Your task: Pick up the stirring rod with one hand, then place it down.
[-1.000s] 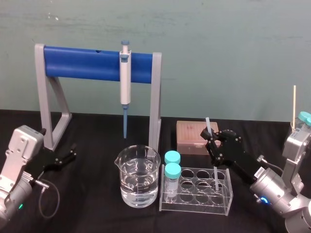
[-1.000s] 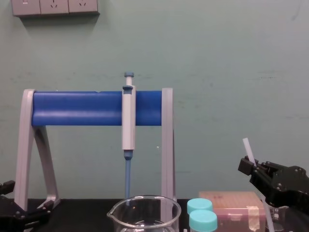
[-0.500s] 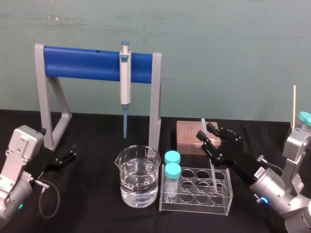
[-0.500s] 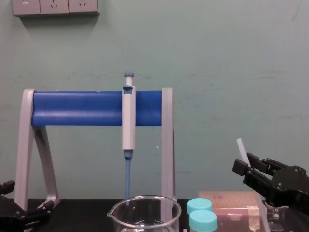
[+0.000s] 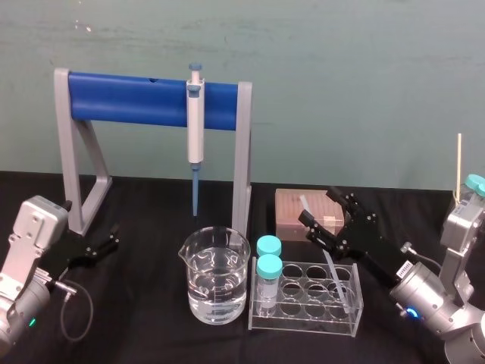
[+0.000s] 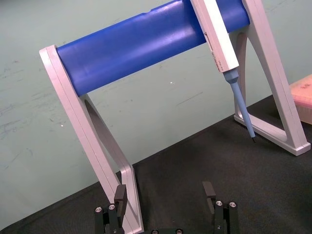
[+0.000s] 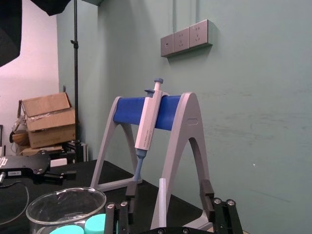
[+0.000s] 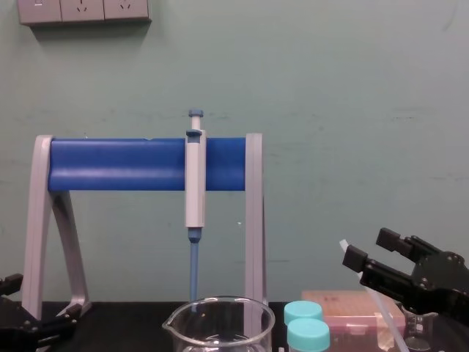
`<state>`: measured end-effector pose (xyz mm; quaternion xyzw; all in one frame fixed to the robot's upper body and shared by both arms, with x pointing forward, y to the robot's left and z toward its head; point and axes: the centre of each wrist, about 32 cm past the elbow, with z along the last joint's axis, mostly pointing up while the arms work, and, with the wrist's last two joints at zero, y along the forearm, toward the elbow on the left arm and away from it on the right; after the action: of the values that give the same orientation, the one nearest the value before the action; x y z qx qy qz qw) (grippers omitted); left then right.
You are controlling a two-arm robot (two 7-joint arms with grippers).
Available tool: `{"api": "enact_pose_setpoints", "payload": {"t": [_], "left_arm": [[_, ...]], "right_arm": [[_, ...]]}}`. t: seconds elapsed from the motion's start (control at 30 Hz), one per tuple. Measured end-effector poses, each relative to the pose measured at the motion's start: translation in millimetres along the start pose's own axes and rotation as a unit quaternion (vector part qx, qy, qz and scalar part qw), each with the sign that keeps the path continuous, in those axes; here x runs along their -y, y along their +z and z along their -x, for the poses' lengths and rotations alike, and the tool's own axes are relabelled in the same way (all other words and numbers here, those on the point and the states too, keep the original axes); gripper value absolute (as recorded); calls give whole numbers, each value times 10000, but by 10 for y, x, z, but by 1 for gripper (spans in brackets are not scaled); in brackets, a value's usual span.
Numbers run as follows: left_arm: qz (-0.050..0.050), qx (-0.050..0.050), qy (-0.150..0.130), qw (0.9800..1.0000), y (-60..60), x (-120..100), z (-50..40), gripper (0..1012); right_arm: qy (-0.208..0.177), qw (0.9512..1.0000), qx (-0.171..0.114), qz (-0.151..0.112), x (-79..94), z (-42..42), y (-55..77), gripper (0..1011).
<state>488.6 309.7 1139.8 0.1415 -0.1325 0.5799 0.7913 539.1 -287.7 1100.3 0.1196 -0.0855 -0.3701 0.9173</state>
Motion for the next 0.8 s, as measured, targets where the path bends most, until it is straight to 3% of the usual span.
{"api": "enact_pose_setpoints", "payload": {"t": [0.27, 0.57, 0.8], "left_arm": [[0, 0, 0, 10000, 0, 0, 0, 1000], [0, 0, 0, 10000, 0, 0, 0, 1000], [0, 0, 0, 10000, 0, 0, 0, 1000]], "right_arm": [[3, 10000, 1, 0, 0, 0, 0, 1003], [3, 10000, 3, 1, 0, 1, 0, 1000], [-402, 9984, 320, -243, -6, 34, 113, 1000]]}}
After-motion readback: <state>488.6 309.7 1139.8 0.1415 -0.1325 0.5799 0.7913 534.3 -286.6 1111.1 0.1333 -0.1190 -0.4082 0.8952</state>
